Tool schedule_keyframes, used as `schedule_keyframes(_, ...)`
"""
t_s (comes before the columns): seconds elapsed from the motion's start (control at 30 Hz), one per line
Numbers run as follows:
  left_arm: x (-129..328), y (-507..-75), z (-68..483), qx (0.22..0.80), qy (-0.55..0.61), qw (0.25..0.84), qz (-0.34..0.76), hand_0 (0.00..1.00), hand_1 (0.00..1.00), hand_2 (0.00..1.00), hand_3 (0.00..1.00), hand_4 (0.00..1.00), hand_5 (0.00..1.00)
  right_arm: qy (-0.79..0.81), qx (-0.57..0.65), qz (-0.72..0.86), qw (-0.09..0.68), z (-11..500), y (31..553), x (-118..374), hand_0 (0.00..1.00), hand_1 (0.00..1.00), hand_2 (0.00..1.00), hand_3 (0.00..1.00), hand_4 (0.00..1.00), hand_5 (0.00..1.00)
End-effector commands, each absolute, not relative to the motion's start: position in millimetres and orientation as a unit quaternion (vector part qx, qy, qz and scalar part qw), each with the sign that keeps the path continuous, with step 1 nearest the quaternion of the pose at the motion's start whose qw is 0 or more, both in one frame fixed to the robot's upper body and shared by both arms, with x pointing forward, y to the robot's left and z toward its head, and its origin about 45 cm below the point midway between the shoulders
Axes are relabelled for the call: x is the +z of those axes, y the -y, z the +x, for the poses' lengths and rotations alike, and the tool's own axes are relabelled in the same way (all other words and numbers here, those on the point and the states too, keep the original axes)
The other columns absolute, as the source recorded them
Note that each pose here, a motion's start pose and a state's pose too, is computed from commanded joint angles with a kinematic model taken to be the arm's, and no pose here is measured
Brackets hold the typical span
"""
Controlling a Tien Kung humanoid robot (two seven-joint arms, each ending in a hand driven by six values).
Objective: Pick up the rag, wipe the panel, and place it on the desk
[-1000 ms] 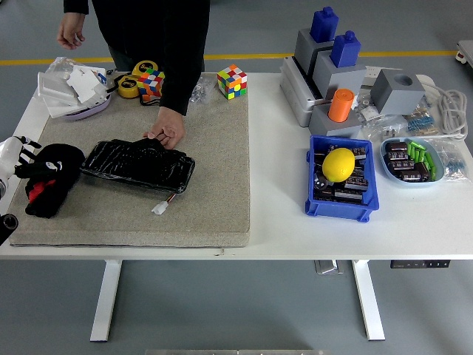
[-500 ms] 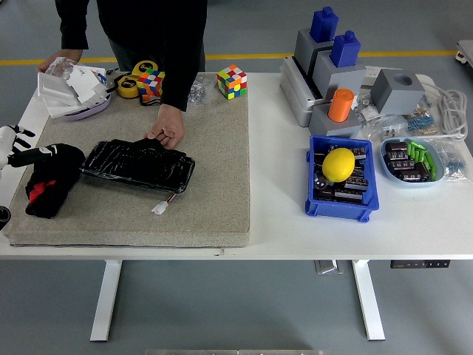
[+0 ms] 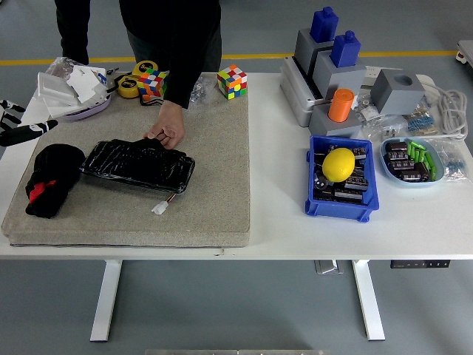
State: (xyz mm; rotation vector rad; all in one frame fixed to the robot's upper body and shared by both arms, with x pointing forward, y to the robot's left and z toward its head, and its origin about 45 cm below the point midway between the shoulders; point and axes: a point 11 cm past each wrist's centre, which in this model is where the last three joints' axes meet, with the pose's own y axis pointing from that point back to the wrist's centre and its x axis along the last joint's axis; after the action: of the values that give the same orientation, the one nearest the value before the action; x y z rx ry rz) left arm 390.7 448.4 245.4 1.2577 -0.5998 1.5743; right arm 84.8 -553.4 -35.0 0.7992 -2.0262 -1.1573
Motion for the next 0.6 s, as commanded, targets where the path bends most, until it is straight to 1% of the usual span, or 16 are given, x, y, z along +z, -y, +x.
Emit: schedule_keyframes(0.6, 238.8, -451.7, 383.8, 0.65, 0.243, 0.495, 0.523, 0.431, 0.634, 0.695, 0.779, 0.998, 0.752, 0.77, -0.442, 0.308, 0.342, 82.8, 552.2, -36.3, 0.735, 0.66, 0.681, 0.611, 0.998, 0.553)
